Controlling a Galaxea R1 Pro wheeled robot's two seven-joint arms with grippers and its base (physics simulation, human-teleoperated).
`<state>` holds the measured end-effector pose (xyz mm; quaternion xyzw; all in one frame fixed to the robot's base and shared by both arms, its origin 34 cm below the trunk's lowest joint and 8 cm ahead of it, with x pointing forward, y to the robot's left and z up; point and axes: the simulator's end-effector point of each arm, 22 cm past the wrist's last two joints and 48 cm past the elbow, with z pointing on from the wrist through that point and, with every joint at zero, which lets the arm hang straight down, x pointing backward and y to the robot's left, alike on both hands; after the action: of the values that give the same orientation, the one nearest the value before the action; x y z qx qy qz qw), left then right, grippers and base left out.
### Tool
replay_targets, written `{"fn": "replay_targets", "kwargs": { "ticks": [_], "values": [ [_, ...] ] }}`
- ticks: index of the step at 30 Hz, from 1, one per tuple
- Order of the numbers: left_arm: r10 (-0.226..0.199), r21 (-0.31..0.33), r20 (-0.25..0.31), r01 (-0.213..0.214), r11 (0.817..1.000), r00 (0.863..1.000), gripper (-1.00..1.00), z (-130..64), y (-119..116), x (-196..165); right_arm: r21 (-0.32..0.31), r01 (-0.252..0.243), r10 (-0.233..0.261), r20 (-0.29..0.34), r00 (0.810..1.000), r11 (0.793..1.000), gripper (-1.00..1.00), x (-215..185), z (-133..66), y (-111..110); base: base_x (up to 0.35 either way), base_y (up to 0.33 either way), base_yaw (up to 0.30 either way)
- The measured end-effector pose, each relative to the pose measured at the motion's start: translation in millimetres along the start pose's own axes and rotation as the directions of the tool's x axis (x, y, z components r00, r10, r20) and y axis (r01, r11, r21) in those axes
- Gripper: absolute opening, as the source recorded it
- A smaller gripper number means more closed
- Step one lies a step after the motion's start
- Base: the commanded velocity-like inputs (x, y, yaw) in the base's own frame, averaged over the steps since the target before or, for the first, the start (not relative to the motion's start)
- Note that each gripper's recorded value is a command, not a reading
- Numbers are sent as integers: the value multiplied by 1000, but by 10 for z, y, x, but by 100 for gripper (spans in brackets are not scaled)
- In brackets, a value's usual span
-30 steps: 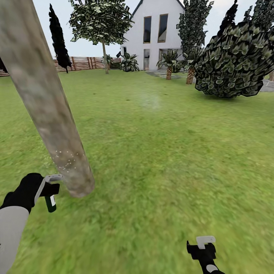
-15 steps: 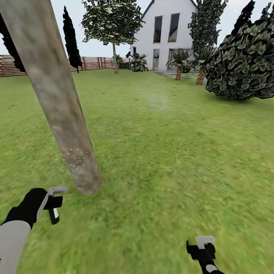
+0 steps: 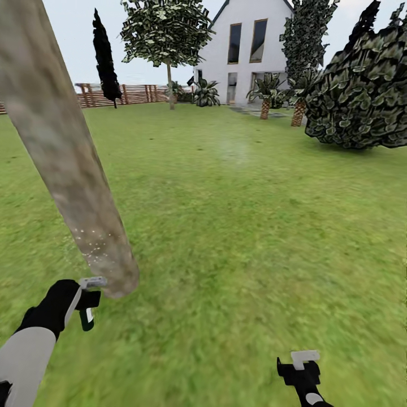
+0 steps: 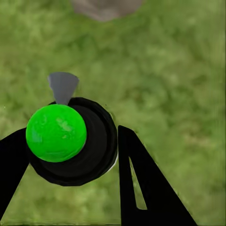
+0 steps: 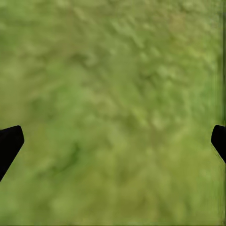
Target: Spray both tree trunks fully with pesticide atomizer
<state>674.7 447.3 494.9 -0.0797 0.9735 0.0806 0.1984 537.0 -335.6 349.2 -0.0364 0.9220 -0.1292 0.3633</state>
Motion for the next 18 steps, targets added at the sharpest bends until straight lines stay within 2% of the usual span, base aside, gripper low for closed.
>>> {"fn": "replay_targets", "kwargs": {
  "ticks": [2,10,18],
  "values": [
    [-7,-36,-6,6,999,1000,-100,7,102,26,1,0,0,0,1000,1000,100,0,0,-1,80,-276,229],
    [-4,-43,-9,4,999,1000,-100,15,93,41,0,-1,1,0,1000,1000,100,-3,-1,6,103,-276,267],
    [-4,-44,-9,4,999,1000,-100,16,89,41,1,-1,1,0,1000,1000,100,-1,0,-3,126,-276,15]
  ]
}}
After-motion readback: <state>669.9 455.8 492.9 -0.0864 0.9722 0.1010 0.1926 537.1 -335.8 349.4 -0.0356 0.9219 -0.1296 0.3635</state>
